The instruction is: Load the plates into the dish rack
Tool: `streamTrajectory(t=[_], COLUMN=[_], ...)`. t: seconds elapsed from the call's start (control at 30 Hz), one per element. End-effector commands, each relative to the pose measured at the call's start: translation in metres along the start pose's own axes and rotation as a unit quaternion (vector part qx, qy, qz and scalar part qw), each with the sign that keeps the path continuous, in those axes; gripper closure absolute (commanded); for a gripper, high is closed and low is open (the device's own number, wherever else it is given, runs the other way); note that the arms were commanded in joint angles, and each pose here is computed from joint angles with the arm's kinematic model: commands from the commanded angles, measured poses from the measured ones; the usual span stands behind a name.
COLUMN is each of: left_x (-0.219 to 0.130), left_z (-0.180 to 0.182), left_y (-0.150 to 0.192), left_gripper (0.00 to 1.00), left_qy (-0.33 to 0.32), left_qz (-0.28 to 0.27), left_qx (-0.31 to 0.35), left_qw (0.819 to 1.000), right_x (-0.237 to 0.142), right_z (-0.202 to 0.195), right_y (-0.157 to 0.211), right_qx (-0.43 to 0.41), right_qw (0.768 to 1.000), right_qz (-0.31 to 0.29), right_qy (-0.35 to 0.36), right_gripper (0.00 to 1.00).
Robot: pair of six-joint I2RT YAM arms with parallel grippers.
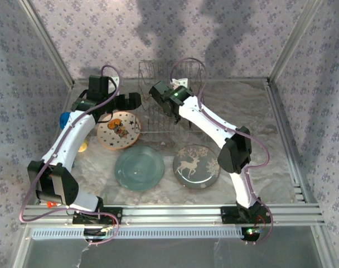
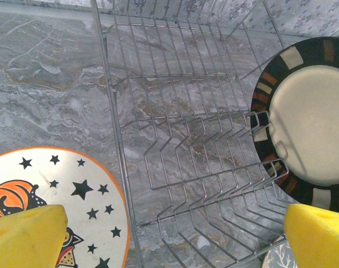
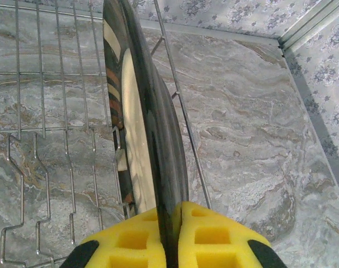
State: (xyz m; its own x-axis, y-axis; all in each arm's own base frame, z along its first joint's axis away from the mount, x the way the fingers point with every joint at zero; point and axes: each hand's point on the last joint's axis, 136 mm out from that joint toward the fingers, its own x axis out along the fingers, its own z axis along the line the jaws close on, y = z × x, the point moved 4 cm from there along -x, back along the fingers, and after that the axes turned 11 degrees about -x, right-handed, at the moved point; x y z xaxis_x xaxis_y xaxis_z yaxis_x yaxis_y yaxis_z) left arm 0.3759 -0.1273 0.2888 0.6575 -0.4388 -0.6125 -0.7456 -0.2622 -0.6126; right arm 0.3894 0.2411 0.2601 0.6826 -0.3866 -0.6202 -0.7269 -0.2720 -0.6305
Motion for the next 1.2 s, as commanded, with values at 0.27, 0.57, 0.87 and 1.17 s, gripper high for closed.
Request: streamTrajectory(t=[0.27,0.57,0.87,1.17], left_x=[0.004,0.003,0.003,0.004], left_z=[0.002,0.001,0.0,0.001], left_y=[0.001,0.001,0.002,0.002], left_gripper=[0.01,0.01,0.01,0.01], left_qy=[0.007,0.009,0.012,0.011], left_qz=[0.008,0.008,0.009,0.01], left_qx=[-0.002,-0.003,-0.006,-0.005], left_qw=[1.0,1.0,1.0,1.0], right_x=[-0.007,-0.011,-0.004,0.005], right_z=[-0.005,0.002,0.007,0.003], right_y=[0.03,0.039,0.037,0.035], right_qx=[0.02,0.012,0.008,0.019], right_qw=[0.998,0.998,0.997,0.996], right_qz=[0.046,0.051,0.058,0.067], right_qy=[-0.032,-0.041,-0.045,-0.058], right_gripper=[1.0,0.94,0.83,0.81])
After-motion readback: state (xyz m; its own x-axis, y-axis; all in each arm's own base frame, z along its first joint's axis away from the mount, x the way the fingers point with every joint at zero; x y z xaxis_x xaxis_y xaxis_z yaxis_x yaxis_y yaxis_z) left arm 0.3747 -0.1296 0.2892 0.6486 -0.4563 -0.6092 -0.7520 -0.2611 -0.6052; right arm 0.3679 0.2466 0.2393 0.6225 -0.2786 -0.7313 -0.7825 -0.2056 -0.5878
